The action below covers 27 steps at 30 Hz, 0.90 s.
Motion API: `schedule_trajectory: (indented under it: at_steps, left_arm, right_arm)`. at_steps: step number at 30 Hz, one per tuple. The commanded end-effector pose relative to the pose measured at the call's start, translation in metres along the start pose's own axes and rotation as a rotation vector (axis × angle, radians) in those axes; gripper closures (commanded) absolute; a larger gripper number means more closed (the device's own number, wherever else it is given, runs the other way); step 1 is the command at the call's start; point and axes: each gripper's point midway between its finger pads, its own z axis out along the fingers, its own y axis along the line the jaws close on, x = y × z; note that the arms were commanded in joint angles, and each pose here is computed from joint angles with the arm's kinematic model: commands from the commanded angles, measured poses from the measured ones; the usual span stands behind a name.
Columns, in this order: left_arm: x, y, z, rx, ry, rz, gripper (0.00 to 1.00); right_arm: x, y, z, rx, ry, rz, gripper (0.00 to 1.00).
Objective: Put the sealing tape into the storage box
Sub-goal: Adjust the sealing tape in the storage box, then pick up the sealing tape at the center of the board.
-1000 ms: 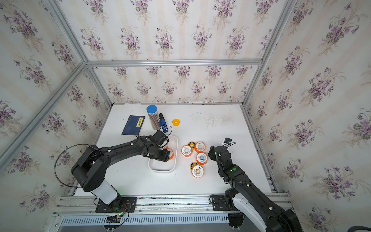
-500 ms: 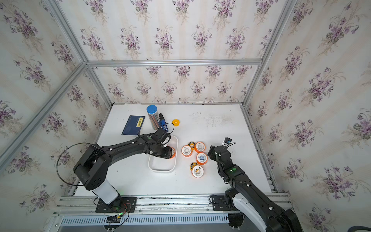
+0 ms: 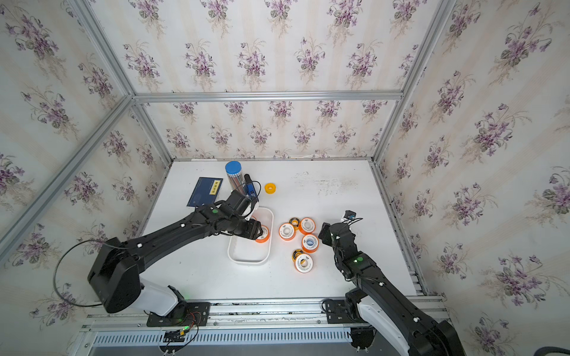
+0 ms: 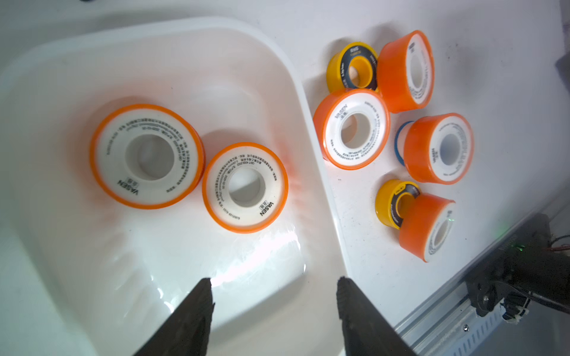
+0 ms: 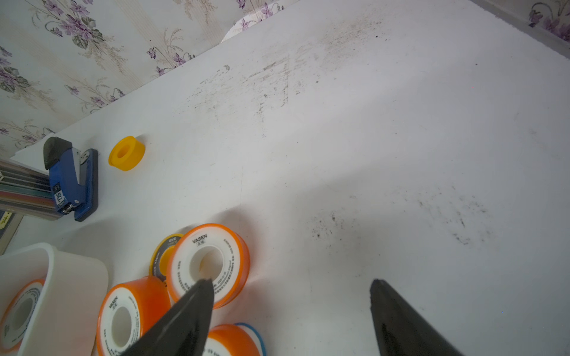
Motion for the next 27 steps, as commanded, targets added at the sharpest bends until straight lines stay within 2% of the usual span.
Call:
schedule_trajectory:
  at_steps: [1, 4, 9, 13, 17, 21, 27]
  left_arm:
    - [0.008, 0.014, -0.036, -0.069, -0.026, 0.029, 0.32]
    - [0.017, 0.025, -0.066, -0.093, -0.067, 0.035, 0.29]
    - [0.038, 0.039, -0.096, -0.101, -0.117, 0.039, 0.27]
    - [0.053, 0.044, -0.108, -0.098, -0.147, 0.026, 0.1]
    - [0.061, 0.041, -0.122, -0.07, -0.171, 0.037, 0.01]
    - [0.062, 0.028, -0.134, 0.0, -0.21, 0.091, 0.0]
    - [0.062, 0.033, -0.137, -0.023, -0.237, 0.112, 0.0]
  right_arm:
    - [-0.001, 0.013, 0.0, -0.045, 0.03, -0.02, 0.15]
    - [0.005, 0.033, 0.005, -0.119, 0.108, -0.047, 0.12]
    - [0.02, 0.057, 0.022, -0.152, 0.295, -0.142, 0.08]
    - [0.03, 0.073, 0.035, -0.188, 0.386, -0.169, 0.05]
    - [0.035, 0.076, 0.048, -0.176, 0.423, -0.179, 0.0]
    - [0.038, 0.075, 0.057, -0.153, 0.44, -0.194, 0.0]
    - [0.046, 0.075, 0.068, -0.138, 0.473, -0.2, 0.0]
